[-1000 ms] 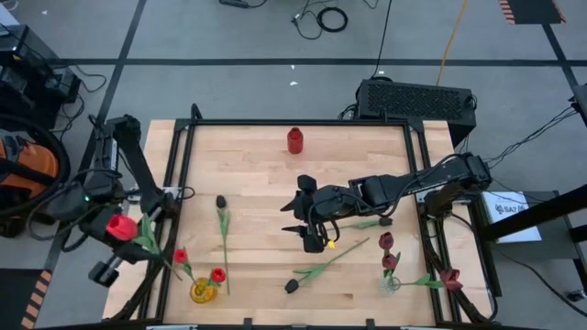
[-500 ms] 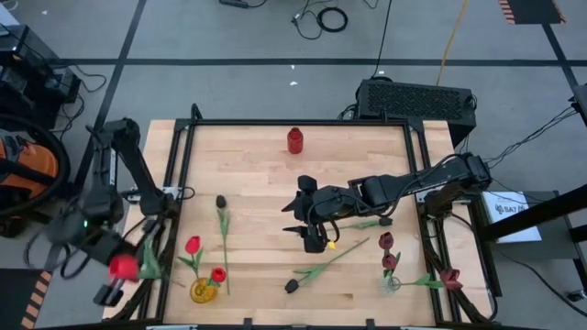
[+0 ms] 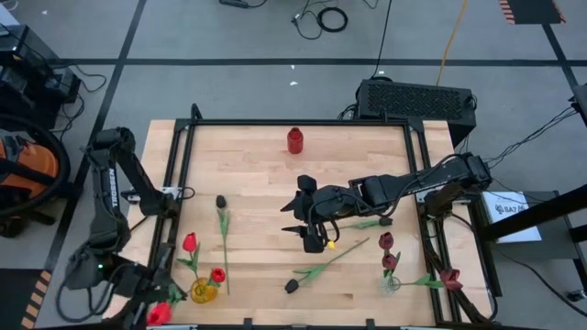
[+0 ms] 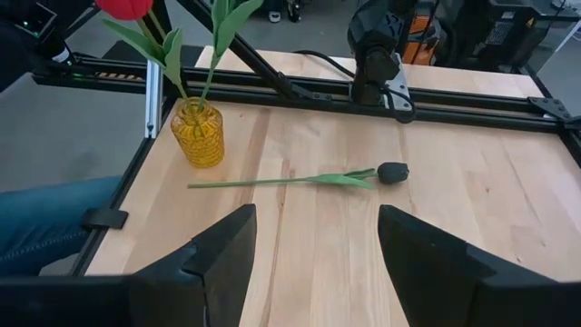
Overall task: Sort flowers into vase by color
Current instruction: Put the red flower into the yellow vase
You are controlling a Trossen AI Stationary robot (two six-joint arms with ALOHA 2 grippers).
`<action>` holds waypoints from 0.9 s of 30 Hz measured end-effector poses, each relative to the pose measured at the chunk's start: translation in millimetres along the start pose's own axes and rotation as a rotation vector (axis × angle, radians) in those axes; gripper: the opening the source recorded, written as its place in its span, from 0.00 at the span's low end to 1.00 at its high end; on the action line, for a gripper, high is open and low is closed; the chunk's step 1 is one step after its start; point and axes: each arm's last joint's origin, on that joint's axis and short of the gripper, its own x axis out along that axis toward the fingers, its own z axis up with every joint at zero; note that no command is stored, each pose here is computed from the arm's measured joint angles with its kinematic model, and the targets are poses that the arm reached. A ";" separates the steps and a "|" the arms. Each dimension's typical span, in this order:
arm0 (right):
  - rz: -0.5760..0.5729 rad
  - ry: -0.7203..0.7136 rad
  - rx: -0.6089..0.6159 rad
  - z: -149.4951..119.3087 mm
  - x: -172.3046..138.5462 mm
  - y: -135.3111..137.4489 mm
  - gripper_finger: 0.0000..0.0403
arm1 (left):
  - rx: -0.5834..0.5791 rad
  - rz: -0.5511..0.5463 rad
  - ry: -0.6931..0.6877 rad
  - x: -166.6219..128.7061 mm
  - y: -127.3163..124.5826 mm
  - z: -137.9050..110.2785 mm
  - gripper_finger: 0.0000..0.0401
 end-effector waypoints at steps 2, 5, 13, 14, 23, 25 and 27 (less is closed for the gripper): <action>0.000 0.000 0.000 0.0 0.0 0.0 0.56 | -0.030 -0.008 0.013 1.3 3.5 -8.8 0.03; 0.000 0.000 -0.001 0.0 0.0 0.0 0.56 | -0.084 -0.001 0.022 1.8 8.5 -20.5 0.03; 0.000 0.000 -0.006 -0.3 1.2 0.1 0.56 | -0.125 -0.026 0.011 2.2 10.5 -41.2 0.03; 0.000 0.001 -0.007 -0.5 1.6 0.2 0.56 | -0.118 -0.029 0.016 2.0 10.5 -45.1 0.03; 0.001 0.014 -0.008 -3.4 7.4 0.8 0.56 | -0.127 -0.062 -0.044 -1.1 13.8 -73.3 0.03; 0.001 0.011 -0.008 -3.0 7.3 0.8 0.56 | -0.138 -0.067 -0.046 -1.7 14.3 -76.6 0.03; 0.002 0.013 -0.008 -3.2 7.3 0.8 0.56 | -0.153 -0.070 -0.043 -2.4 14.6 -80.0 0.03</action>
